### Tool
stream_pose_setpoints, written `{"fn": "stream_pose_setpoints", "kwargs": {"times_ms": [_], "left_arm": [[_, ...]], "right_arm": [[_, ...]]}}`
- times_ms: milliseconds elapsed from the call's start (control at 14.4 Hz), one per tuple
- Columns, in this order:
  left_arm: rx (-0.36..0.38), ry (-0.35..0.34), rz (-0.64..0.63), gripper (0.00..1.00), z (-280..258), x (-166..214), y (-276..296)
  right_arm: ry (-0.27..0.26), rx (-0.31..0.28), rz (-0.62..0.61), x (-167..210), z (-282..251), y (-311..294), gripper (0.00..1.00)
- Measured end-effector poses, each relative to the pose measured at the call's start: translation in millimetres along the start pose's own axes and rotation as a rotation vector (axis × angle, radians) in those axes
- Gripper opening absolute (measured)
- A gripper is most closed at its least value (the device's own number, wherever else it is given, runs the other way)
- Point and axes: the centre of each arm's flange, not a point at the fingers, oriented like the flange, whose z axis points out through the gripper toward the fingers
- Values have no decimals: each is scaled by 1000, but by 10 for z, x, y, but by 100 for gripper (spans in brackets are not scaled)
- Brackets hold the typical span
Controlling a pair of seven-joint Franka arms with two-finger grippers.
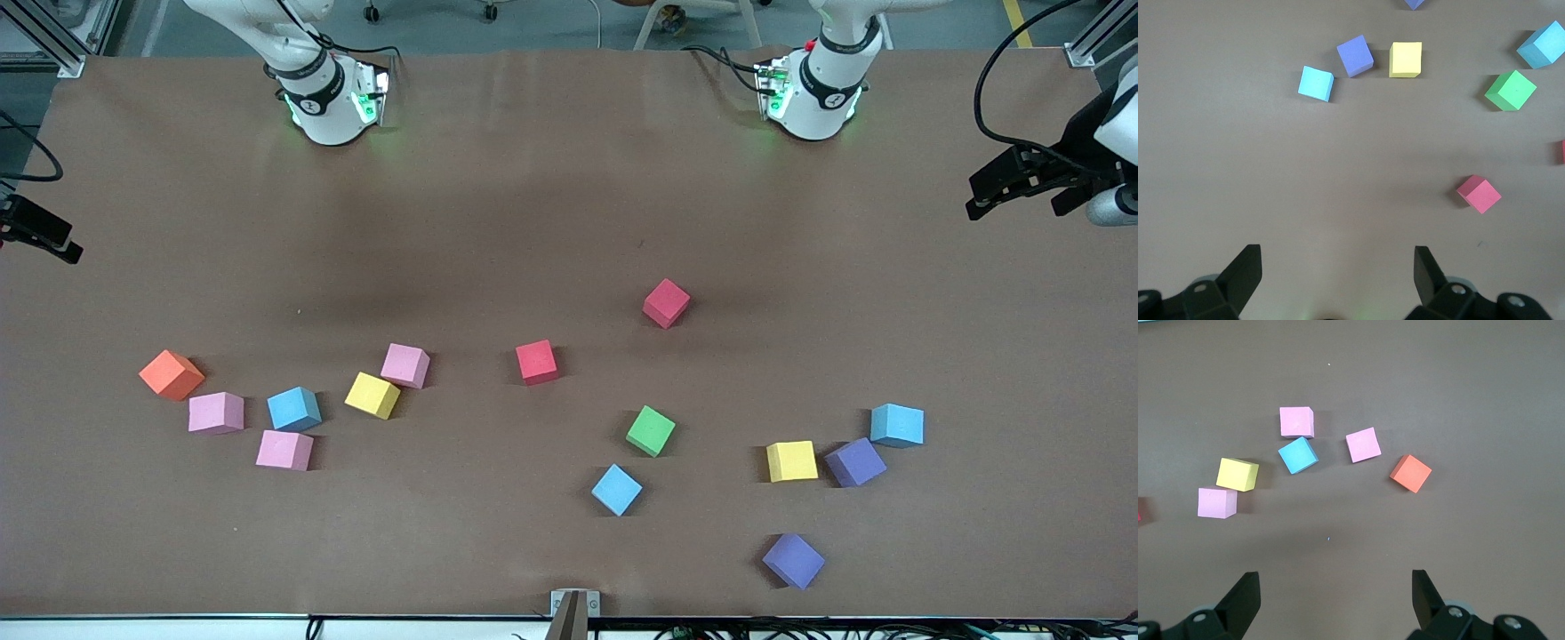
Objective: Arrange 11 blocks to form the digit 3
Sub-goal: 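Reach the right gripper to a pink cube while the left gripper reaches a blue cube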
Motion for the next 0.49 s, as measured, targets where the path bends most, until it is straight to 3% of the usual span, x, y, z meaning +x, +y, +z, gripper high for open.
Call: {"fn": "stream_pose_setpoints", "kwargs": {"times_ms": [486], "left_arm": [[2, -17, -1, 100, 88, 42, -10]], "right_arm": [[-46, 2, -3, -63, 422, -18, 100]]}}
